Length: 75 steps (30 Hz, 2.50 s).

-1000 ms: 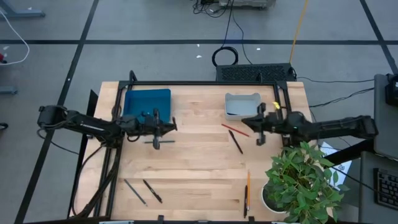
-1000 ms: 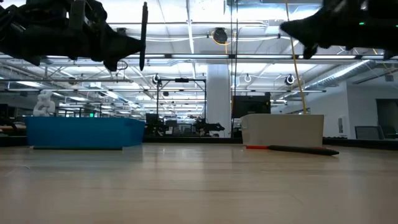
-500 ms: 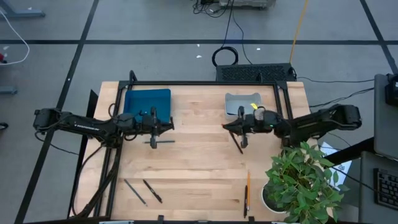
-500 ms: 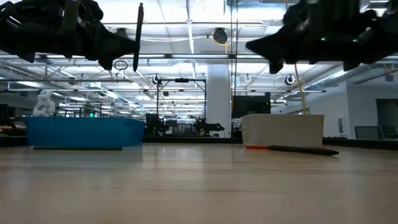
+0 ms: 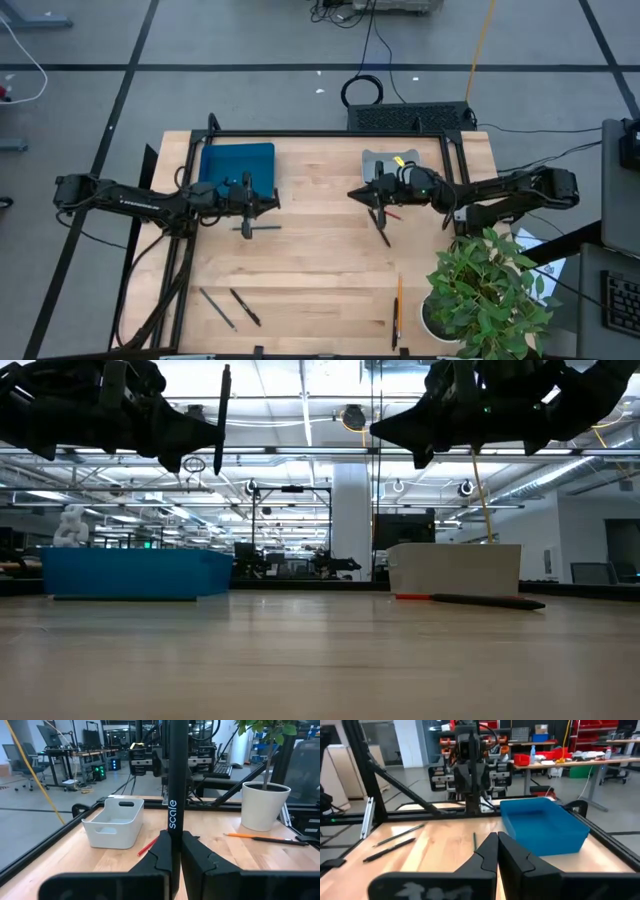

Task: Sort pens & pencils
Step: Put the black pen into the blue bin

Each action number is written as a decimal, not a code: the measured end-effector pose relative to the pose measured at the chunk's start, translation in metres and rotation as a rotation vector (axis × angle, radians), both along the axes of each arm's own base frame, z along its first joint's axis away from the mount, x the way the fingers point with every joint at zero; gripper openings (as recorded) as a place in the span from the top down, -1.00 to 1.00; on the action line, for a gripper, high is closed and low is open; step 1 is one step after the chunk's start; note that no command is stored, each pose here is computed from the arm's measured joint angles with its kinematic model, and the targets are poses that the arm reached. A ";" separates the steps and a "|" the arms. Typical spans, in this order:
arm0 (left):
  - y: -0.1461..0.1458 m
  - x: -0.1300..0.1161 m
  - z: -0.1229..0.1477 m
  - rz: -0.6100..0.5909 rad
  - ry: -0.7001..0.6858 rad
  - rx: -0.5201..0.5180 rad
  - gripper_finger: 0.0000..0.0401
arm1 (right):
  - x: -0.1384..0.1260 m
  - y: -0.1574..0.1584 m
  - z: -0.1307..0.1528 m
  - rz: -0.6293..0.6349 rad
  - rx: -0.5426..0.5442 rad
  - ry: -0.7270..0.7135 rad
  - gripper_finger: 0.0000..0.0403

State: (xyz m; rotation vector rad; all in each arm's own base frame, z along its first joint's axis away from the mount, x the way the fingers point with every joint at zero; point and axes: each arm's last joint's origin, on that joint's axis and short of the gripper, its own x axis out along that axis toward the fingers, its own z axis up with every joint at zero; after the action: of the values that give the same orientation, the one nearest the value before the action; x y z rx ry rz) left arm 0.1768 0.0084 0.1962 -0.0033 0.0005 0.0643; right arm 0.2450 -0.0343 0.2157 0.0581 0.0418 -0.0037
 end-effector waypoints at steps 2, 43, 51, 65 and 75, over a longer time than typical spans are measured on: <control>0.001 0.000 0.000 0.026 0.001 -0.004 0.92 | 0.000 0.000 -0.001 0.001 -0.002 0.009 1.00; 0.120 0.002 0.002 0.811 1.187 -0.423 0.61 | 0.000 0.000 -0.003 0.001 -0.014 0.029 1.00; 0.120 0.002 0.002 0.811 1.189 -0.424 0.18 | 0.000 0.000 -0.003 0.001 -0.007 0.029 1.00; 0.102 0.004 0.062 0.638 0.774 -0.327 0.30 | 0.000 0.000 -0.003 0.001 -0.010 0.029 1.00; 0.040 0.009 0.064 0.297 0.245 -0.074 0.95 | 0.000 0.000 -0.003 0.004 -0.014 0.028 1.00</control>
State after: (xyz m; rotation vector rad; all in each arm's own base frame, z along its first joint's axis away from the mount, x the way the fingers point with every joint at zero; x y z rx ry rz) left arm 0.1859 0.0485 0.2606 -0.0696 0.2473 0.3618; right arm 0.2447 -0.0342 0.2129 0.0441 0.0701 -0.0007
